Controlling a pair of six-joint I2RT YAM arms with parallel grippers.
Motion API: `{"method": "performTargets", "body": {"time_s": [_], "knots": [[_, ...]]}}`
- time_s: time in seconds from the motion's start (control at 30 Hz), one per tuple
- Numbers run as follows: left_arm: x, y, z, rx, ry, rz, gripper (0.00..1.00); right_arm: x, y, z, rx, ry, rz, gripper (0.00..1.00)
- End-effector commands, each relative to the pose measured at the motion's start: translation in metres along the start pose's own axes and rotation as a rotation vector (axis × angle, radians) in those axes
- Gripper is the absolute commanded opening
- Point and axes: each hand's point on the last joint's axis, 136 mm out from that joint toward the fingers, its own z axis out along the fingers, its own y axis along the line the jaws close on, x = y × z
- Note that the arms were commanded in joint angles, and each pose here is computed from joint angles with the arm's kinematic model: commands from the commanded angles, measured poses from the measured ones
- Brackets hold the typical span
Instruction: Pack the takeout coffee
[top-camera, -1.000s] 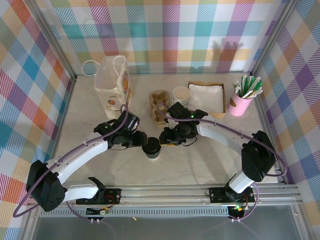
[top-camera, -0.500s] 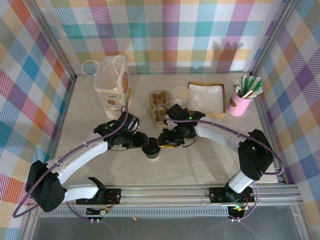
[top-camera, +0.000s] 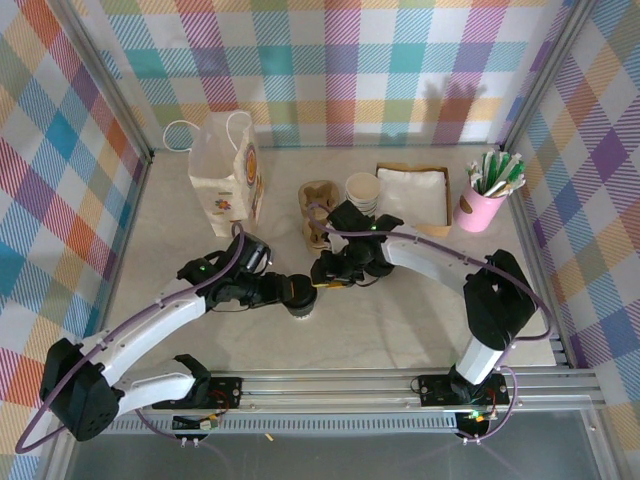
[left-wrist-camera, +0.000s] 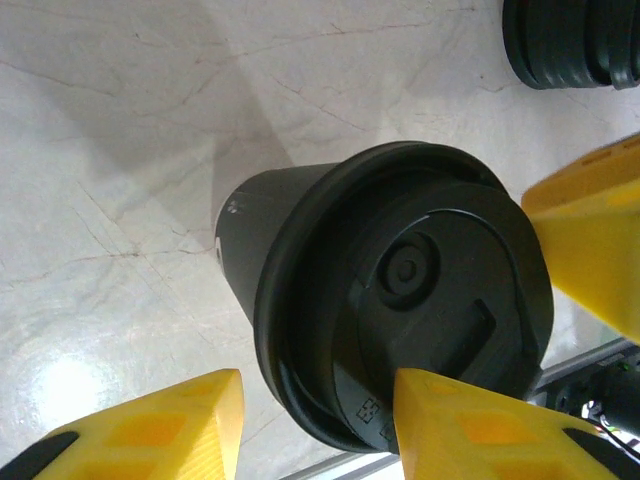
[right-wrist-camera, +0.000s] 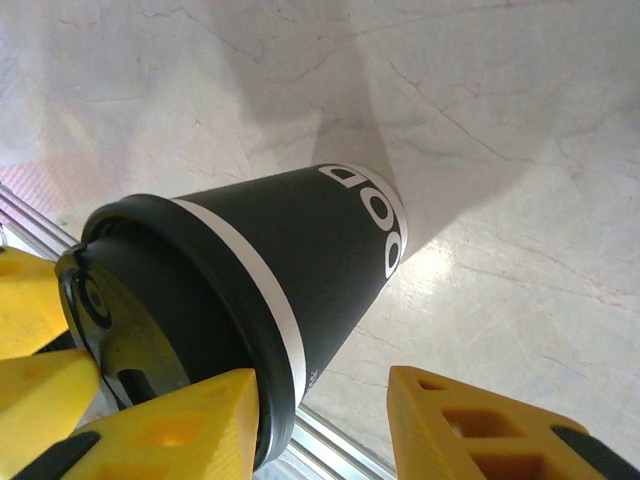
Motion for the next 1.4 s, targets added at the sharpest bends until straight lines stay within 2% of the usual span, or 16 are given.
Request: {"method": "performTargets", "body": {"time_s": [0.0,0.23,0.53,0.7,1.07,1.37], "knots": [[0.011,0.007,-0.002,0.009,0.031,-0.064,0.43,-0.007,0.003,-0.002,0.006,0.005,-0.026,0.4],[0.01,0.003,-0.009,0.023,0.012,-0.078,0.44,-0.015,0.007,-0.004,0.008,-0.006,-0.039,0.41],[-0.015,0.008,-0.04,-0.081,-0.112,-0.044,0.45,-0.012,0.016,-0.02,-0.003,-0.022,-0.056,0.42],[-0.016,0.024,-0.045,-0.133,-0.159,-0.076,0.4,-0.005,0.014,-0.017,-0.02,-0.006,-0.044,0.4],[-0.009,0.035,-0.031,-0.083,-0.157,-0.18,0.37,-0.001,0.016,-0.002,-0.045,0.028,-0.039,0.39],[-0.004,0.035,-0.022,-0.054,-0.127,-0.204,0.37,0.004,0.013,0.007,-0.052,0.065,-0.033,0.39]]}}
